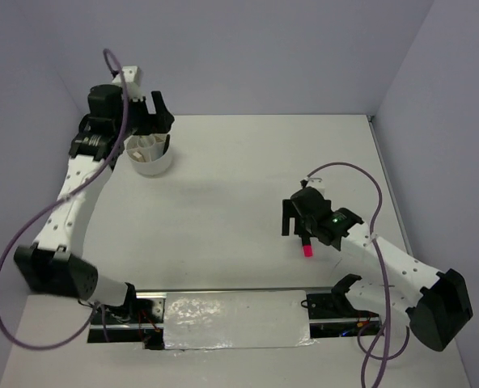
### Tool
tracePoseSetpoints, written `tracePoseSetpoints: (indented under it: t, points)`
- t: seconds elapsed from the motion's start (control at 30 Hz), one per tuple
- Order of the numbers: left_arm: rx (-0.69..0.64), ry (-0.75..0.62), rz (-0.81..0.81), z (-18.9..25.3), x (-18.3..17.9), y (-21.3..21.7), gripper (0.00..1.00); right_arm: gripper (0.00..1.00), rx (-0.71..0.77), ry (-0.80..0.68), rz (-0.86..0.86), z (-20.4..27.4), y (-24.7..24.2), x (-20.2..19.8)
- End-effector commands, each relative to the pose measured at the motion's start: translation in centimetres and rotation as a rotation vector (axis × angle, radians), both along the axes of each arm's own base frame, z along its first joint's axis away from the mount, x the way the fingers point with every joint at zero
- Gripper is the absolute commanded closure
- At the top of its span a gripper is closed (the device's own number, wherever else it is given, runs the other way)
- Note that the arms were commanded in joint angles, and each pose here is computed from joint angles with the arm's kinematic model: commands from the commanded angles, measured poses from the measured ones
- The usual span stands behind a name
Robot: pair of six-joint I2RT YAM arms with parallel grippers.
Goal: Sort the stationery into containers
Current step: Pick up the stationery from the center of the board.
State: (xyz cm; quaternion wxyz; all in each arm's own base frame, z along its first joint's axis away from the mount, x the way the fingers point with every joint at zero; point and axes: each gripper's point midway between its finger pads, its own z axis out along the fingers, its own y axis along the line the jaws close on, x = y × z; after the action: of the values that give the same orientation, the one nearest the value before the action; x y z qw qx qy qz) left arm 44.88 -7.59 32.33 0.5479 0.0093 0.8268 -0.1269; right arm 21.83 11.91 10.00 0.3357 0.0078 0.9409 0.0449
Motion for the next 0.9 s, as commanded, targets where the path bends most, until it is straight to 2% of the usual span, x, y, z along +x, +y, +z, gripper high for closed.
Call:
tracePoseSetpoints:
  t: [0.0, 0.03, 0.1, 0.17, 0.3, 0.33, 0.5, 0.57, 0.6, 0.67, 0.7, 0.77, 0.8, 0.87]
  points:
    - [-0.163, 0.029, -0.130, 2.4, -7.4, -3.0, 0.01, 0.06, -0.001, 0.086, -0.070, -2.0, -1.1, -0.5]
    - [-0.175, 0.081, -0.143, -0.7, -8.5, -3.3, 0.01, 0.07, 0.002, 0.103, -0.090, -2.5, -1.5, -0.5]
    - [-0.187, 0.106, -0.152, -3.3, -11.7, -3.2, 0.01, 0.08, 0.003, 0.143, -0.108, -3.5, -1.9, -0.4]
    - [-0.176, 0.075, -0.157, -3.9, -13.5, -2.9, 0.01, 0.12, 0.018, 0.190, -0.119, -4.4, -1.8, -0.5]
    - [-0.142, 0.158, -0.128, -8.7, -15.4, -2.1, 0.01, 0.16, 0.031, 0.286, -0.120, -6.5, -1.6, -1.5]
    - [-0.144, 0.166, -0.141, -9.1, -15.7, -2.3, 0.01, 0.19, 0.029, 0.300, -0.122, -6.8, -1.6, -1.7]
    - [-0.161, 0.168, -0.179, -9.1, -16.3, -2.9, 0.00, 0.23, 0.029, 0.415, -0.129, -8.8, -1.1, -2.9]
    - [-0.170, 0.162, -0.197, -8.9, -16.4, -3.2, 0.01, 0.27, 0.034, 0.440, -0.132, -9.4, -0.9, -3.1]
    - [-0.172, 0.161, -0.204, -9.0, -16.5, -3.3, 0.01, 0.37, 0.060, 0.460, -0.119, -9.9, -0.5, -3.6]
    - [-0.173, 0.158, -0.209, -8.9, -16.7, -3.4, 0.01, 0.45, 0.077, 0.460, -0.123, -10.8, -0.3, -3.8]
    - [-0.173, 0.160, -0.209, -8.9, -16.7, -3.4, 0.01, 0.60, 0.076, 0.467, -0.128, -10.9, -0.2, -3.8]
    - [-0.180, 0.153, -0.213, -8.8, -16.9, -3.5, 0.01, 0.68, 0.041, 0.478, -0.141, -11.3, -0.5, -3.9]
    - [-0.185, 0.160, -0.217, -9.1, -17.1, -3.6, 0.01, 0.79, 0.034, 0.477, -0.136, -11.4, -0.4, -3.9]
    - [-0.222, 0.170, -0.255, -9.2, -17.7, -4.4, 0.01, 0.83, 0.050, 0.450, -0.107, -11.3, 0.3, -3.6]
